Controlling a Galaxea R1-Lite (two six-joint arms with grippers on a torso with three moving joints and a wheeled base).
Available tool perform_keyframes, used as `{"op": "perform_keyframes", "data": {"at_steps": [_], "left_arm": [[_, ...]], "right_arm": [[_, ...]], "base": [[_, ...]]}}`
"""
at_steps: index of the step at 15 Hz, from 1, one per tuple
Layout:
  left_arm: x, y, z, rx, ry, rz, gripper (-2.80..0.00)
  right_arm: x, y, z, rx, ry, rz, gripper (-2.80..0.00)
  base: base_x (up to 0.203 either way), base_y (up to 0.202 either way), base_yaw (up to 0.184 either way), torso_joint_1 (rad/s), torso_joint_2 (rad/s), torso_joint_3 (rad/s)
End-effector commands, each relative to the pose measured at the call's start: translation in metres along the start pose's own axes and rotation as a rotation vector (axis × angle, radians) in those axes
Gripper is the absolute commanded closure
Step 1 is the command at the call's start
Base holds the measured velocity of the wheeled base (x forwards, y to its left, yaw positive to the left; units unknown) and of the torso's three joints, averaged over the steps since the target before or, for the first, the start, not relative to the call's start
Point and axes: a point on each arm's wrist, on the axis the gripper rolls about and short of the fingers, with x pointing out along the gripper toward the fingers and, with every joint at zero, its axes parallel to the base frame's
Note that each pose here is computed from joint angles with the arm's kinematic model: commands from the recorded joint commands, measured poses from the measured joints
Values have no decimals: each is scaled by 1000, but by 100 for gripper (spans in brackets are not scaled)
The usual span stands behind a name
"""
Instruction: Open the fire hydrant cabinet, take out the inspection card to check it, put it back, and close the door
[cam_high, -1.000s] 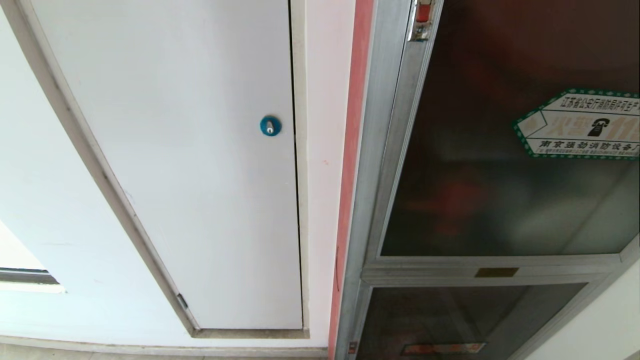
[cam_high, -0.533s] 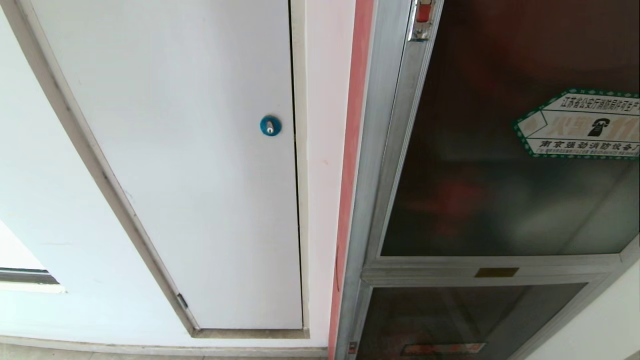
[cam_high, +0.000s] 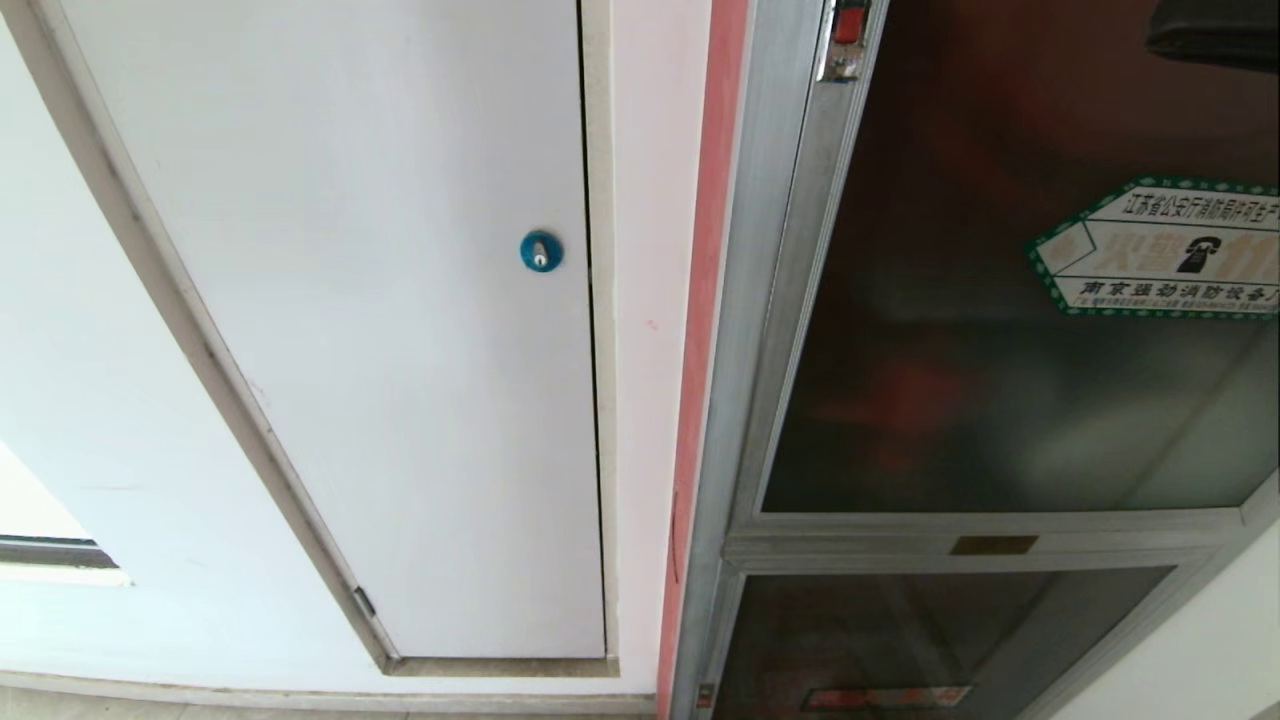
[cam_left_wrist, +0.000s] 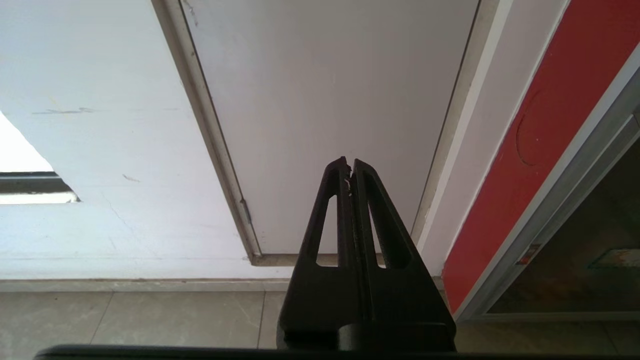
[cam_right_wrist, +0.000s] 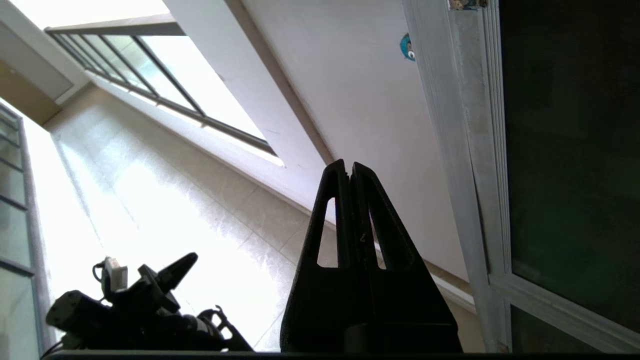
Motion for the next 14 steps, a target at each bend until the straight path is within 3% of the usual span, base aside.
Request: {"op": "perform_keyframes", "data": {"at_steps": [1, 7, 14], "left_arm": [[0, 0, 0, 0, 1, 0, 0], [0, 0, 0, 0, 1, 0, 0], [0, 0, 0, 0, 1, 0, 0]], "right_arm": [[25, 5, -4, 9, 27, -26, 0], [64, 4, 6, -15, -109, -73, 0], [87, 0, 12, -29, -131, -112, 0]], "base": [[0, 0, 0, 0, 0, 0], [0, 0, 0, 0, 0, 0], [0, 0, 0, 0, 0, 0]]}}
